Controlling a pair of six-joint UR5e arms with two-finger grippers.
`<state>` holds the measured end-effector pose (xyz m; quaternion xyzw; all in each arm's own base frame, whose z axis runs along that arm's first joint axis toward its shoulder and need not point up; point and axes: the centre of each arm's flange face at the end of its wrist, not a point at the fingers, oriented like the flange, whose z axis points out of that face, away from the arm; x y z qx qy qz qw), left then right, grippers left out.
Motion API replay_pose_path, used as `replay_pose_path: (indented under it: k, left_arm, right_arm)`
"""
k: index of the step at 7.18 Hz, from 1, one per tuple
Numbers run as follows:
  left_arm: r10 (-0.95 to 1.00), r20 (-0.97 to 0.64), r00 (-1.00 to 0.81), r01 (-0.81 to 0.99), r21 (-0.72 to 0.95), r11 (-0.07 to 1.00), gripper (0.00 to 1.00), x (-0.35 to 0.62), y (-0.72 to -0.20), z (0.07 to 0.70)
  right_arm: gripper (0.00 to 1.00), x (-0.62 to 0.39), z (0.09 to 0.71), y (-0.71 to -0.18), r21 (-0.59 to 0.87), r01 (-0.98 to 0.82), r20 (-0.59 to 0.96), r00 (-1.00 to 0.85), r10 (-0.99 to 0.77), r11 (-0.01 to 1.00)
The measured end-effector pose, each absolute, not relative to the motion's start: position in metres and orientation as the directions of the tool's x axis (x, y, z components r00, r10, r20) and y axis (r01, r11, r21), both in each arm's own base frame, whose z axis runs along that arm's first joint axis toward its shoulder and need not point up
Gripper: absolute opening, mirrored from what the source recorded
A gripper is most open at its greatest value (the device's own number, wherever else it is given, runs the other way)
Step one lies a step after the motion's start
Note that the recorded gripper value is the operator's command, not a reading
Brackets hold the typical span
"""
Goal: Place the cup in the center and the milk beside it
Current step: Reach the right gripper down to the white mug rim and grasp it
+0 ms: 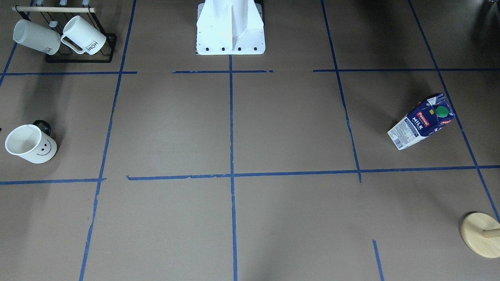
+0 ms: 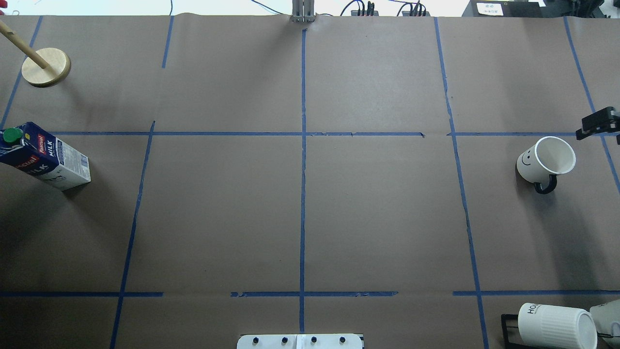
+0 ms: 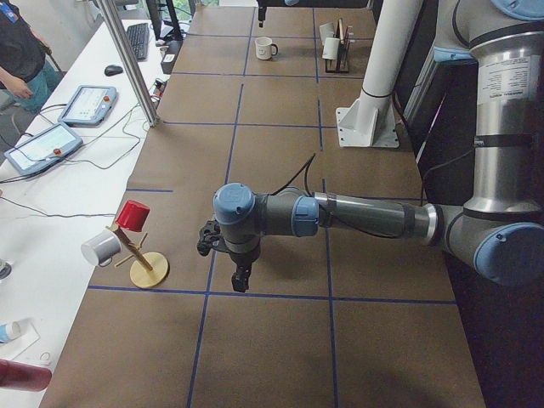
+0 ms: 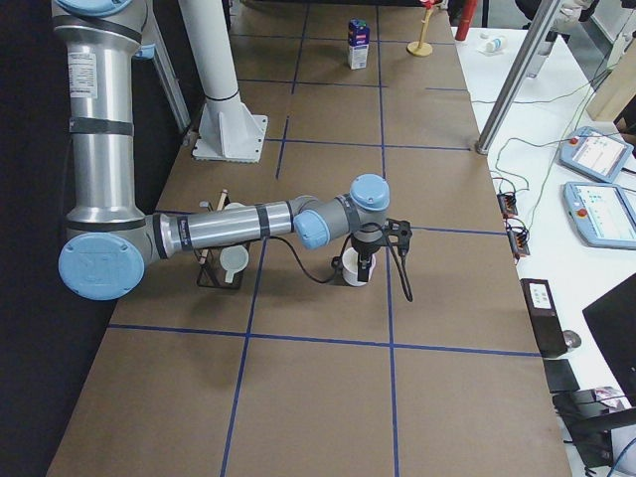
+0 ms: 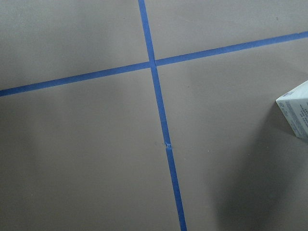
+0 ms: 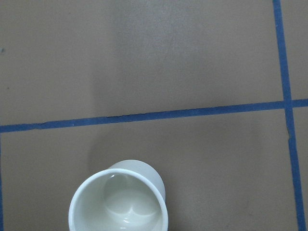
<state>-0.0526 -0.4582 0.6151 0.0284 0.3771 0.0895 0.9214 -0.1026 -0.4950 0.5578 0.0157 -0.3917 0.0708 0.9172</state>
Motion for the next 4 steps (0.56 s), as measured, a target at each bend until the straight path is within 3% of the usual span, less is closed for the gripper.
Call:
replay_pose_path:
  k: [4]
  left_arm:
    - [0.187, -0.690, 0.700, -0.143, 0.121, 0.982, 1.00, -0.053, -0.458, 0.615]
  right_arm:
    - [0.97, -0.133, 0.597, -0.483, -0.018, -0.122, 0.706, 0.701, 0.099, 0.992]
